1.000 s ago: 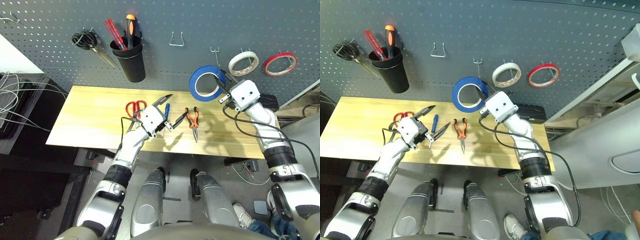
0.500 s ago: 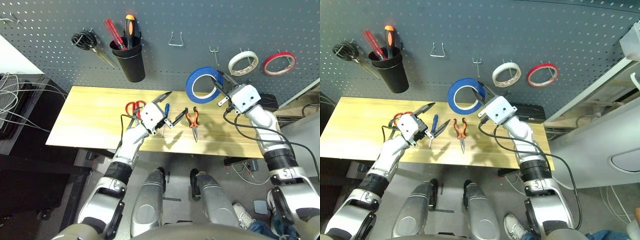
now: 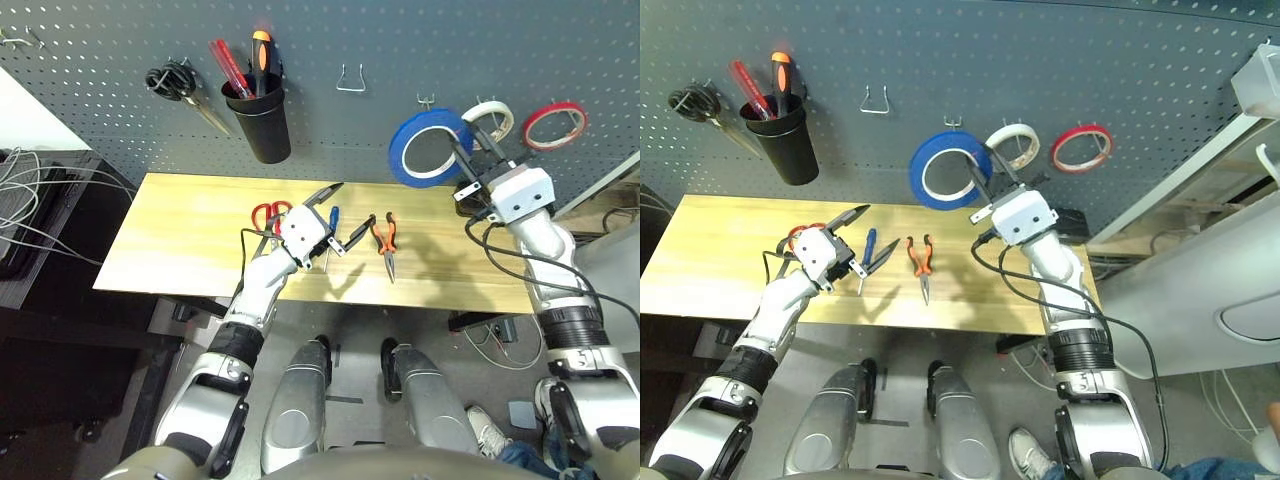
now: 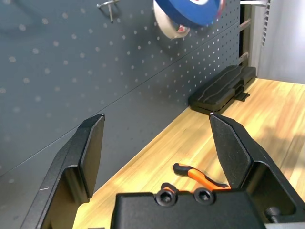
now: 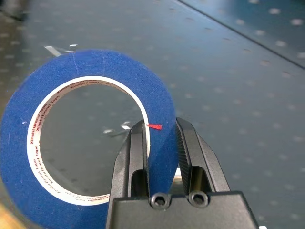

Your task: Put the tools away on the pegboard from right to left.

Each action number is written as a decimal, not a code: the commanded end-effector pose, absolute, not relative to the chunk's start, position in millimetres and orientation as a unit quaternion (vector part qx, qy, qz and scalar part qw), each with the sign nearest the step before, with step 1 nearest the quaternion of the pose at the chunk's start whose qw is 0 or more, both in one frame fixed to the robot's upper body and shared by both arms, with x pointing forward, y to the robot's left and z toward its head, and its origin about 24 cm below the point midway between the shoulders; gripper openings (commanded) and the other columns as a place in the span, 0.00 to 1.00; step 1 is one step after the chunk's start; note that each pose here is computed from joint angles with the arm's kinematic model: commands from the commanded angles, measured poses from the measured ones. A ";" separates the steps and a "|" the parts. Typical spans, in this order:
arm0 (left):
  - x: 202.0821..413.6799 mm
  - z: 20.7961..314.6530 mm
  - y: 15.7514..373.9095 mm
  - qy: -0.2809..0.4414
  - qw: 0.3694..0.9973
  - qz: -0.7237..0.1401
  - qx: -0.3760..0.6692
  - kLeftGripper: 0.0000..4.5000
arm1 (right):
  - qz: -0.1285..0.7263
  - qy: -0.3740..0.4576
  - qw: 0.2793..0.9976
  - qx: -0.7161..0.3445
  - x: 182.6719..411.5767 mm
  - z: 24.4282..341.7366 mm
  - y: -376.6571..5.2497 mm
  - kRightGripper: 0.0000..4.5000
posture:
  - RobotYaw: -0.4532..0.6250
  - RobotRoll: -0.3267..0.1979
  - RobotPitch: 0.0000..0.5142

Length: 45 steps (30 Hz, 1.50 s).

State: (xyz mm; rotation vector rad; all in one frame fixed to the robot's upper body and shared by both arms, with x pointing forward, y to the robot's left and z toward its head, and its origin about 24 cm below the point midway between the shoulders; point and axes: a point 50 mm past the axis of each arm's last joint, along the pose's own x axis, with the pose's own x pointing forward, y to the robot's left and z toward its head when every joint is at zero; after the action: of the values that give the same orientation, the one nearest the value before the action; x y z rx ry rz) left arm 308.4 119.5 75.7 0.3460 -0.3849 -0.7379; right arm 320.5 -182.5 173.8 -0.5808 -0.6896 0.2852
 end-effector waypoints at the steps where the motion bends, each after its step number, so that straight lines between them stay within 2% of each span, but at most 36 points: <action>1: 306.7 70.0 117.8 -0.177 0.898 -0.365 0.168 1.00 | 0.118 -0.316 0.903 -0.265 326.3 171.2 -183.8 0.17 | 0.46 0.62 0.44; 14: 309.7 73.6 117.5 -0.181 0.901 -0.357 0.167 1.00 | 0.085 -0.258 0.925 -0.266 362.0 162.1 -161.3 0.17 | 0.49 0.62 0.43; 21: 310.4 74.4 116.9 -0.184 0.903 -0.350 0.166 1.00 | 0.045 -0.223 0.945 -0.236 373.9 158.6 -164.6 0.17 | 0.49 0.62 0.44; 28: 309.4 74.1 118.8 -0.184 0.904 -0.348 0.168 1.00 | 0.059 -0.233 0.948 -0.208 357.0 157.3 -173.5 0.65 | 0.49 0.62 0.44; 32: 309.2 74.0 119.1 -0.182 0.903 -0.351 0.168 1.00 | 0.078 -0.236 0.948 -0.199 333.1 156.6 -181.5 0.96 | 0.48 0.62 0.46; 33: 309.2 74.0 119.3 -0.182 0.903 -0.352 0.168 1.00 | 0.082 -0.233 0.948 -0.200 328.6 155.8 -183.0 0.99 | 0.48 0.62 0.47; 39: 311.5 74.4 118.5 -0.176 0.903 -0.357 0.165 1.00 | 0.142 -0.174 0.949 -0.221 306.6 129.3 -183.7 0.99 | 0.46 0.62 0.48; 45: 315.5 74.8 118.4 -0.165 0.905 -0.356 0.163 1.00 | 0.147 -0.084 0.967 -0.190 314.6 101.2 -179.2 0.99 | 0.46 0.62 0.48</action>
State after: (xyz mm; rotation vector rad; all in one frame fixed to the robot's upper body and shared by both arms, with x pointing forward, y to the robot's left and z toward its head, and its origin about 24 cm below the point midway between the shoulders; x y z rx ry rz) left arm 315.8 117.8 82.3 0.3468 -0.3845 -0.7311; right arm 313.0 -182.8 117.7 -0.4113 -0.2641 0.2720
